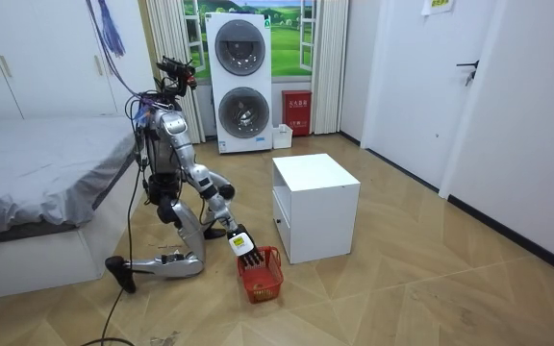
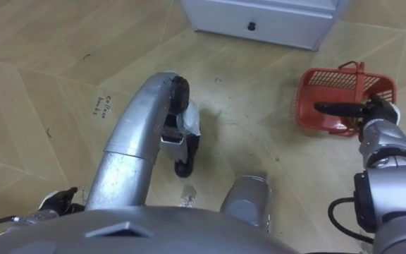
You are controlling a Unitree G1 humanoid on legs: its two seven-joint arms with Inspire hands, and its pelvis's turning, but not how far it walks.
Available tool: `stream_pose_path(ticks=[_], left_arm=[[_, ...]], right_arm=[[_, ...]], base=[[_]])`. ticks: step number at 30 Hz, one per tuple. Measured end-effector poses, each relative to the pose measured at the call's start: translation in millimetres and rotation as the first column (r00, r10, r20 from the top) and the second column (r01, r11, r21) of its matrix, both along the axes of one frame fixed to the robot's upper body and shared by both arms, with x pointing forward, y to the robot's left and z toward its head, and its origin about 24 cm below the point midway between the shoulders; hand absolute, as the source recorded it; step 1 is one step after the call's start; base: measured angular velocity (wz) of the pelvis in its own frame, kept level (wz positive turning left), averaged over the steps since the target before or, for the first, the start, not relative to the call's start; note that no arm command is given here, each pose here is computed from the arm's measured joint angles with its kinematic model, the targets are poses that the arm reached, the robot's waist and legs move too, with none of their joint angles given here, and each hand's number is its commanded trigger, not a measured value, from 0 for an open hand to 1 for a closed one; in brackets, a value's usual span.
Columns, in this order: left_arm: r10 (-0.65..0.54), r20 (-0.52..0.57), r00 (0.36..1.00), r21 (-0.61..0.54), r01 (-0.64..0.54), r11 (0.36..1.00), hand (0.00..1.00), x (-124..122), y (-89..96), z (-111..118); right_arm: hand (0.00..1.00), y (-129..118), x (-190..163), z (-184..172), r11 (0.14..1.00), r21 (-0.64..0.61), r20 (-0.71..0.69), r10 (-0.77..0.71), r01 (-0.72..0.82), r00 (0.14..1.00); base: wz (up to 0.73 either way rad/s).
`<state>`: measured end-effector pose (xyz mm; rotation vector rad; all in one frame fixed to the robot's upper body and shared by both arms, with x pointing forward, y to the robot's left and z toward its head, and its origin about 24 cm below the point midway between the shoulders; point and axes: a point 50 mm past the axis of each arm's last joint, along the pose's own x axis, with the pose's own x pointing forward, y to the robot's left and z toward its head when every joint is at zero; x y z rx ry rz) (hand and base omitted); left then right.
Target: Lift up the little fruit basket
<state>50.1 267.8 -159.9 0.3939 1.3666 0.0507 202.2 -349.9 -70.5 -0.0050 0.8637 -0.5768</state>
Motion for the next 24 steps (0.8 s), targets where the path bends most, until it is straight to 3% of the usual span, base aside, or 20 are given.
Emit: stream_pose_path(ticks=[12, 13, 14, 16, 24], left_arm=[[0.03, 0.016, 0.999, -0.02, -0.029, 0.999, 0.0, 16.6, -4.4, 0.3], [0.028, 0.023, 0.999, -0.025, -0.027, 0.999, 0.0, 20.4, -4.8, 0.7], [0.027, 0.026, 0.999, -0.025, -0.026, 0.999, 0.0, 22.4, -4.8, 1.0], [0.025, 0.037, 0.999, -0.022, -0.025, 0.999, 0.0, 29.1, -4.3, 2.2], [0.029, 0.032, 0.999, -0.027, -0.028, 0.999, 0.0, 29.3, -6.1, 1.6]], right_arm=[[0.0, 4.9, 1.4, -2.3, 0.998, 0.062, 0.031, -0.013, 0.011, 0.999], [0.08, 5.9, 1.5, -2.8, 0.998, 0.065, 0.028, 0.0, -0.002, 1.0], [0.24, 6.3, 1.3, -3.2, 0.998, 0.066, 0.025, 0.008, -0.01, 1.0], [0.97, 7.5, -0.2, -4.9, 0.997, 0.069, 0.008, 0.034, -0.035, 0.999], [1.0, 9.2, -4.3, -8.6, 0.995, 0.093, -0.027, 0.034, -0.031, 0.999]], base=[[-0.01], [-0.08], [-0.07], [0.0], [-0.02]])
